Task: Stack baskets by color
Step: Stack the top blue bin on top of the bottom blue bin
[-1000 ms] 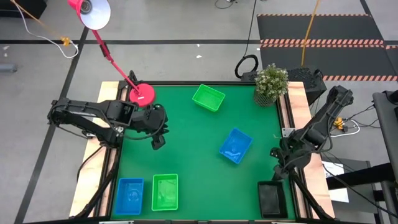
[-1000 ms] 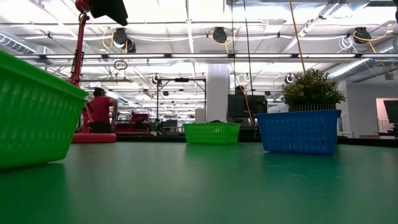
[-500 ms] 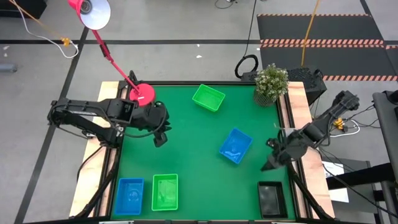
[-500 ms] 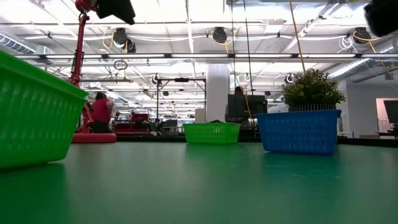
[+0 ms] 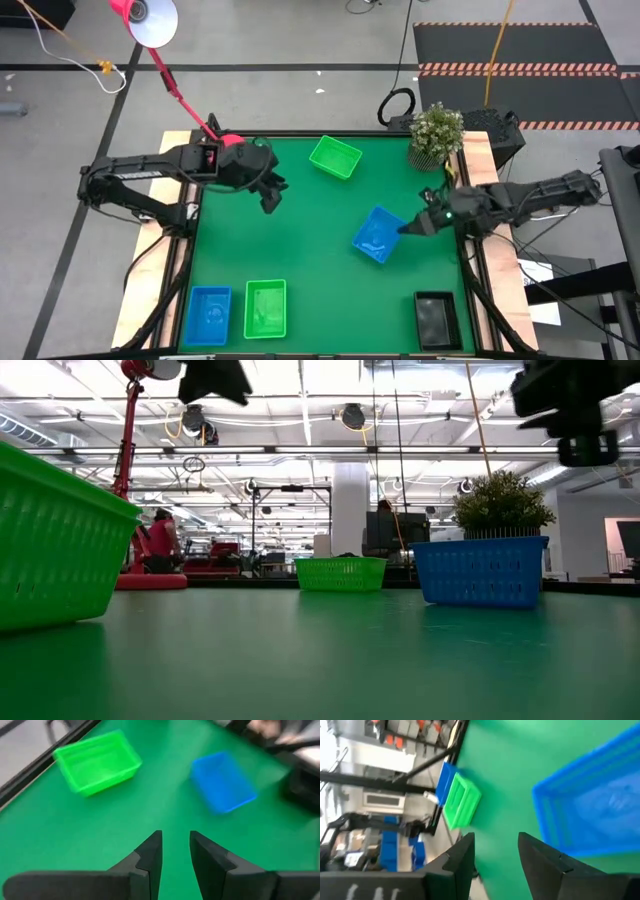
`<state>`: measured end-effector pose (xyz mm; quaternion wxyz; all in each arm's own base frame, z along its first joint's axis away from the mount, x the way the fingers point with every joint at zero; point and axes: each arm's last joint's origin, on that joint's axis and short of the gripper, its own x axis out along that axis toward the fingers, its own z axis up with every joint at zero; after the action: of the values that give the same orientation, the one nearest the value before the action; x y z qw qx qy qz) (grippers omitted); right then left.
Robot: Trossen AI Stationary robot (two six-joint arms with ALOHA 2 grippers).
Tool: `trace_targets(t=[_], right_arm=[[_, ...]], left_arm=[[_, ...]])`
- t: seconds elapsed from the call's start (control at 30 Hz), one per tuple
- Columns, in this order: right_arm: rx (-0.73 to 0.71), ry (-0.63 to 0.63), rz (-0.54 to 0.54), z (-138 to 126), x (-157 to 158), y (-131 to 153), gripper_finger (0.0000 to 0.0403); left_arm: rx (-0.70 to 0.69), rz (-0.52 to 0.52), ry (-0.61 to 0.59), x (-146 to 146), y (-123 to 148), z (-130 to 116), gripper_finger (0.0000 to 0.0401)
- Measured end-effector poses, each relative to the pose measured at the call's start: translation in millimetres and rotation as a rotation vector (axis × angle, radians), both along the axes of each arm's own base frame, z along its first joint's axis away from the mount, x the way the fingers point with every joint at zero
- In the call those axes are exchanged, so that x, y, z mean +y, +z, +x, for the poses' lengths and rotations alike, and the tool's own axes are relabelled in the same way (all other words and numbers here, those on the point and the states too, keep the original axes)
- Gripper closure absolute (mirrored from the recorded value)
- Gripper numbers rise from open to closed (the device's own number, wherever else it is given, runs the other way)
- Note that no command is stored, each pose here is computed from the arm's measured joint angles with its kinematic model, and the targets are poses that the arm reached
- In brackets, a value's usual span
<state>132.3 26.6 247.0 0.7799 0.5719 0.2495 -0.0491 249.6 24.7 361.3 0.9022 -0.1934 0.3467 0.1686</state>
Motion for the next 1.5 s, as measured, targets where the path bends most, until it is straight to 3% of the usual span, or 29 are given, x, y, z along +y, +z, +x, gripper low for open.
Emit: trace_targets(t=[0.27,0.43,0.63,0.77,0.97,1.13,1.5], right_arm=[[0.065,-0.125,-0.144,12.3,-39.1,-1.6,0.0259],[0.121,0.004,-0.175,26.7,-58.1,-15.6,0.0248],[0.0,0.016,-0.265,41.3,-72.6,-11.5,0.0212],[0.173,0.053,-0.226,34.9,-74.5,-28.6,0.0198],[0.365,0.156,-0.341,21.7,-71.7,-44.0,0.0195],[0.442,0.233,-0.375,17.2,-70.4,-50.9,0.0195],[0.454,0.391,-0.504,25.1,-68.1,-62.0,0.0195]], left_arm=[[-0.049,-0.104,0.063,1.7,-5.3,15.9,0.0302],[-0.026,-0.157,0.079,-6.2,-15.9,28.4,0.0302],[-0.06,-0.207,0.07,-22.2,-23.2,45.8,0.0302],[-0.076,-0.228,0.077,-31.1,-26.3,52.0,0.0302],[-0.133,-0.241,0.073,-38.1,-28.1,64.1,0.0302],[-0.141,-0.212,0.051,-36.2,-30.1,68.7,0.0302],[-0.131,-0.19,0.03,-22.6,-31.1,69.4,0.0302]])
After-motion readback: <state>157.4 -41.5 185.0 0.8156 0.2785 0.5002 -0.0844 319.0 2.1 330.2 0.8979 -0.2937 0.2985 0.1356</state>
